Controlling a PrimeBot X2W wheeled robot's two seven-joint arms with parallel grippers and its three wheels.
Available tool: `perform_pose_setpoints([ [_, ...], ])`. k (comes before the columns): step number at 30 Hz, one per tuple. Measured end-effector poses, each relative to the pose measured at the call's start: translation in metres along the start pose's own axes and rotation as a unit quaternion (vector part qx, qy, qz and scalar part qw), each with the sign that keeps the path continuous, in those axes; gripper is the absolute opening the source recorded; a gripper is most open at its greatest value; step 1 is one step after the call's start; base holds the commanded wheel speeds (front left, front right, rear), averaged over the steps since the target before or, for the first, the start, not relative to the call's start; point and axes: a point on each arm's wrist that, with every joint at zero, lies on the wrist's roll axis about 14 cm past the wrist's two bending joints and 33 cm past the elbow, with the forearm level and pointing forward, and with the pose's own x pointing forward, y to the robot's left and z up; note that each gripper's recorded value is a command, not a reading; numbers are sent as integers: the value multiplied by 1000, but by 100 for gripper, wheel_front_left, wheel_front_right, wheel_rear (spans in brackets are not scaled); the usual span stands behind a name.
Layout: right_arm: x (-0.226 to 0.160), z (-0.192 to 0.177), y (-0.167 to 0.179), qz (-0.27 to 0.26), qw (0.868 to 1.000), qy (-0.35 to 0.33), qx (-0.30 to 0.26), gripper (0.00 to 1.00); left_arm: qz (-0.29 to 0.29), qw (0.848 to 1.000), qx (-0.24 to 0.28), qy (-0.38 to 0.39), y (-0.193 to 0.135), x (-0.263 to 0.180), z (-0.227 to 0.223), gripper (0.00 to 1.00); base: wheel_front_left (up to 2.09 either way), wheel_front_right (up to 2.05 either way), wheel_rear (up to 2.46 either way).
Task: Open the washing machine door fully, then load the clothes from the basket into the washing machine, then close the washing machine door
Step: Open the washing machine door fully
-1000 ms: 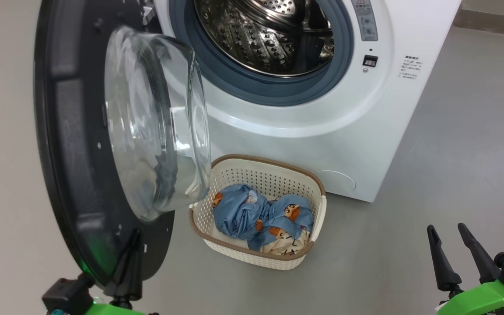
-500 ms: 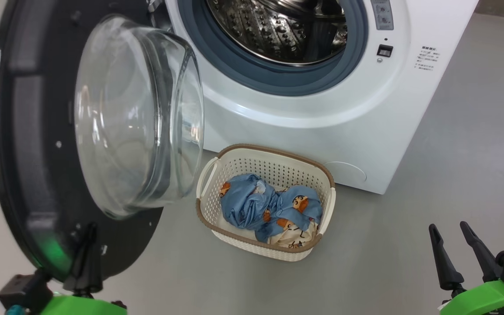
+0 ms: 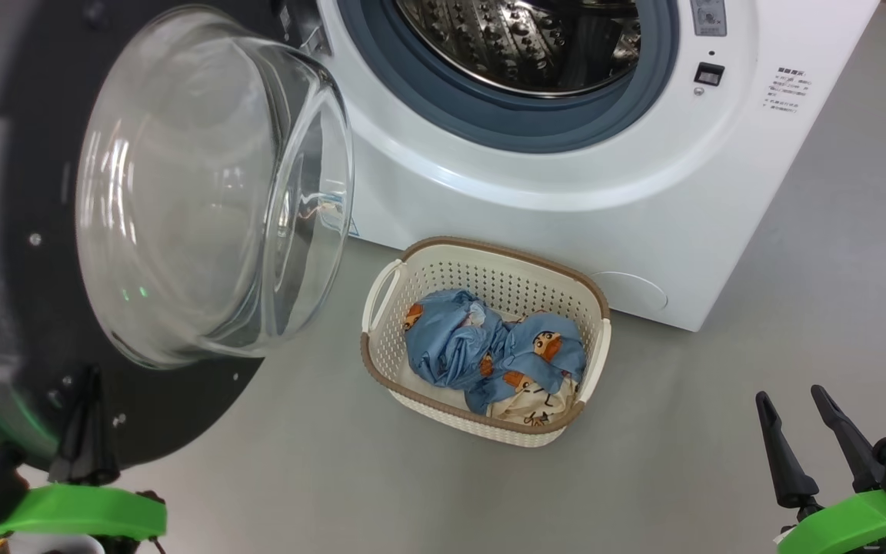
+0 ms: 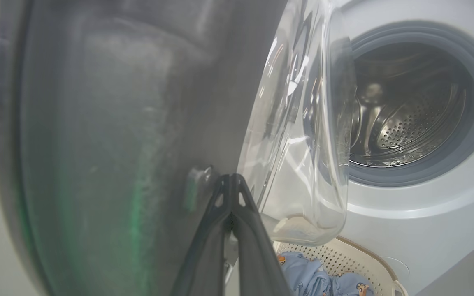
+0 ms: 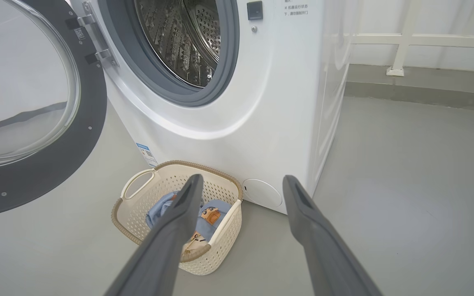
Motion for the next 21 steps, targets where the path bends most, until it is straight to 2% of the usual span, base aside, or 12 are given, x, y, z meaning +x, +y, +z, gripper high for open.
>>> perform_pose_setpoints([
  [11, 8, -1, 3, 14, 1000, 4, -7, 100, 49, 999, 4, -12, 34, 17, 13, 0, 0, 0, 0],
  [21, 13, -9, -2, 19, 1000, 16, -12, 100, 82, 995, 51, -19, 57, 33, 27, 0, 0, 0, 0],
])
